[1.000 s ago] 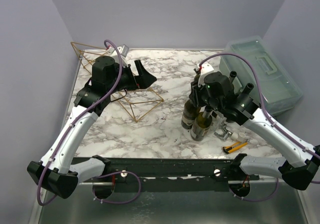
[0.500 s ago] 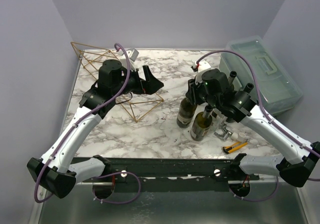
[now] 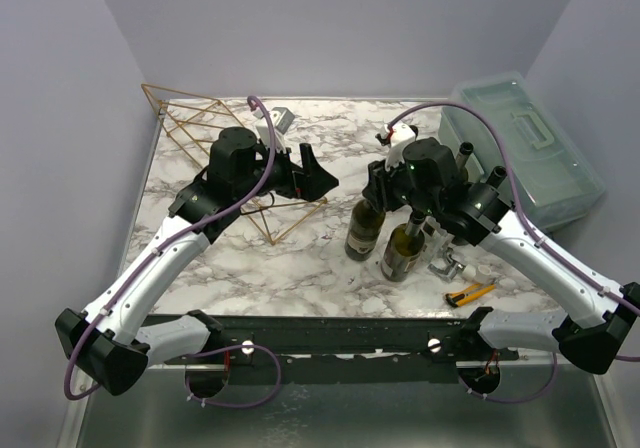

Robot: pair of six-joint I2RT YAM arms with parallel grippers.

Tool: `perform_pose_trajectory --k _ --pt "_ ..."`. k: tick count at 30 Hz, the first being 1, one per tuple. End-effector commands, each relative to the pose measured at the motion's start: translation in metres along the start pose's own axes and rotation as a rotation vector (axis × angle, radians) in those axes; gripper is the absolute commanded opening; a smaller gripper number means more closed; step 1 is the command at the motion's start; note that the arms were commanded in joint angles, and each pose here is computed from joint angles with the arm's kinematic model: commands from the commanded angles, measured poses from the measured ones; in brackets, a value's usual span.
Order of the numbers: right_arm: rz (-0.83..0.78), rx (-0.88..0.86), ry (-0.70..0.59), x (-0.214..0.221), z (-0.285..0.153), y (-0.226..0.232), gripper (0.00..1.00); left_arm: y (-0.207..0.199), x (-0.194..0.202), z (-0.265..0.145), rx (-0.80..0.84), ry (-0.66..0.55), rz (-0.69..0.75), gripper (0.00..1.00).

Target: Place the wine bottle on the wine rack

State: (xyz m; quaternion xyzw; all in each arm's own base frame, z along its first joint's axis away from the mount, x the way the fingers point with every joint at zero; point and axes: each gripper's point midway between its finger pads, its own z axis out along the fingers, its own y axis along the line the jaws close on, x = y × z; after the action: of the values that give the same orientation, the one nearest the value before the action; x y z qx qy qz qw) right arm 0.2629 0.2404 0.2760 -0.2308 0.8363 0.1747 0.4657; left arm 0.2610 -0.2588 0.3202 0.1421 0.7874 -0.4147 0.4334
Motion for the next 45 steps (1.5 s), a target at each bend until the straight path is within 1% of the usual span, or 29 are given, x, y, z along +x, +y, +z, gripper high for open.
perform_pose_trajectory --k 1,6,9,12,19,23,29,31,37,41,45 --pt "-0.006 -0.053 -0.095 -0.025 -0.001 0.011 0.45 -0.011 -0.01 0.0 0.025 -0.034 0.022 0.99" --pt "-0.009 -0.083 -0.1 -0.027 -0.006 0.016 0.57 -0.015 -0.014 -0.001 0.027 -0.043 0.012 0.99" --pt "-0.001 -0.1 -0.123 -0.034 -0.013 0.018 0.66 -0.012 -0.015 0.001 0.003 -0.04 -0.015 0.99" --pt "0.002 -0.114 -0.15 -0.042 -0.021 0.02 0.71 -0.007 -0.013 0.005 -0.033 -0.016 -0.033 0.99" --pt "0.017 -0.102 -0.227 -0.06 -0.048 0.015 0.73 -0.014 -0.013 0.008 -0.032 0.002 -0.034 0.99" --pt "0.06 -0.057 -0.33 -0.072 -0.07 0.003 0.73 -0.025 -0.012 0.012 -0.018 0.012 -0.019 0.99" --pt "0.145 0.032 -0.491 -0.082 -0.103 -0.021 0.77 -0.042 -0.003 0.024 -0.034 0.044 0.009 0.99" --pt "0.167 0.057 -0.539 -0.084 -0.115 -0.029 0.79 -0.047 0.003 0.029 -0.055 0.062 0.029 0.99" --pt "0.22 0.1 -0.649 -0.084 -0.144 -0.044 0.84 -0.043 0.018 0.044 -0.208 0.09 0.101 0.99" --pt "0.231 0.125 -0.659 -0.08 -0.15 -0.051 0.86 -0.046 0.028 0.052 -0.281 0.109 0.156 0.98" --pt "0.231 0.14 -0.647 -0.076 -0.149 -0.053 0.87 -0.045 0.033 0.058 -0.354 0.098 0.192 0.96"
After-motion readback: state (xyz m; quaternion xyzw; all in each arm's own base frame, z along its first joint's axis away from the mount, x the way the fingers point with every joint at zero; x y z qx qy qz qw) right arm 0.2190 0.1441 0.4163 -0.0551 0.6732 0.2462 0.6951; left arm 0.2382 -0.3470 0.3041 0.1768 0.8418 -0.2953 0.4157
